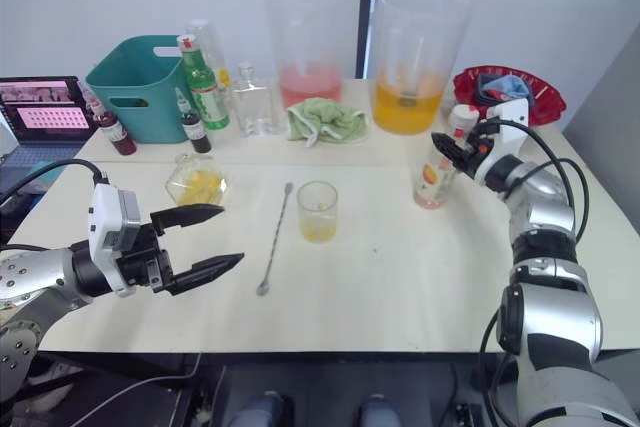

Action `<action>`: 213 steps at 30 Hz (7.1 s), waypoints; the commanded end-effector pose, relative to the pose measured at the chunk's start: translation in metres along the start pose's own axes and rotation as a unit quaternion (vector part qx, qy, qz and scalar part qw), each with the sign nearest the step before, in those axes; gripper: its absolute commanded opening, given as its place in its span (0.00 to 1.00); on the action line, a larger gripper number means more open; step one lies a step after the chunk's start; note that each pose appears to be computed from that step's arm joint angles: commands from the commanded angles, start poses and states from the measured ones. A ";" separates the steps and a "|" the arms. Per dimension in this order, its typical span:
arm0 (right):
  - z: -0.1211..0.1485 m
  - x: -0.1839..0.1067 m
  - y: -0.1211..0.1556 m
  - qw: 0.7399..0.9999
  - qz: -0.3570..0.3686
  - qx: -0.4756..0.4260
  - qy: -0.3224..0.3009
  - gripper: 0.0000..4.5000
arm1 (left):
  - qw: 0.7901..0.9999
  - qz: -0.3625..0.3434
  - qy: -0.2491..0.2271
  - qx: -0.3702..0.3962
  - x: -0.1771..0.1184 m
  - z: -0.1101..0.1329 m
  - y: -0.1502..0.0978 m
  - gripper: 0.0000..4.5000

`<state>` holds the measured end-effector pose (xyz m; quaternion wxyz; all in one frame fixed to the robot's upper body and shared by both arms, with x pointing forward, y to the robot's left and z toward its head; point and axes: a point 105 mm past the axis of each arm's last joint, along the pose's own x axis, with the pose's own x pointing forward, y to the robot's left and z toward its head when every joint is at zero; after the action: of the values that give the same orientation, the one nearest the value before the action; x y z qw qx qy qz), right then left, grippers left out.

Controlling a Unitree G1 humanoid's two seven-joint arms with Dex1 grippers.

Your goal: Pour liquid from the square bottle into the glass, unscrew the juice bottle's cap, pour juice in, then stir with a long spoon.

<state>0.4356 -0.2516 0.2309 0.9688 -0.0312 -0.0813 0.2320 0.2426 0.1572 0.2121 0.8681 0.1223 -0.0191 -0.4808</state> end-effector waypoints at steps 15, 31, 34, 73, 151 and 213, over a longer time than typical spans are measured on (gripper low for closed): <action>0.075 -0.057 0.100 0.950 0.308 0.005 -0.057 0.30 | 0.996 -0.063 -0.017 0.054 0.019 0.007 0.019 1.00; 0.038 -0.066 0.251 0.905 0.420 0.032 -0.064 0.30 | 0.991 -0.113 -0.011 0.067 0.027 -0.001 0.010 1.00; 0.027 -0.064 0.253 0.908 0.414 0.019 -0.060 0.30 | 0.992 -0.109 -0.009 0.065 0.025 -0.001 0.009 1.00; 0.013 -0.026 0.242 0.742 0.670 -0.010 -0.011 0.72 | 0.998 -0.057 -0.010 0.034 0.002 0.010 -0.008 1.00; 0.032 -0.046 0.215 0.784 0.621 0.001 -0.029 0.31 | 0.995 -0.102 0.010 0.014 0.020 -0.005 -0.013 1.00; 0.016 -0.048 0.231 0.775 0.631 0.007 -0.022 0.46 | 0.998 -0.057 0.008 -0.006 0.008 -0.008 -0.016 1.00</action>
<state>0.2937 -0.0674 0.2088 0.6116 -0.0597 -0.0468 0.7876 0.2389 0.1466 0.1906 0.8446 0.1106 0.0166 -0.5236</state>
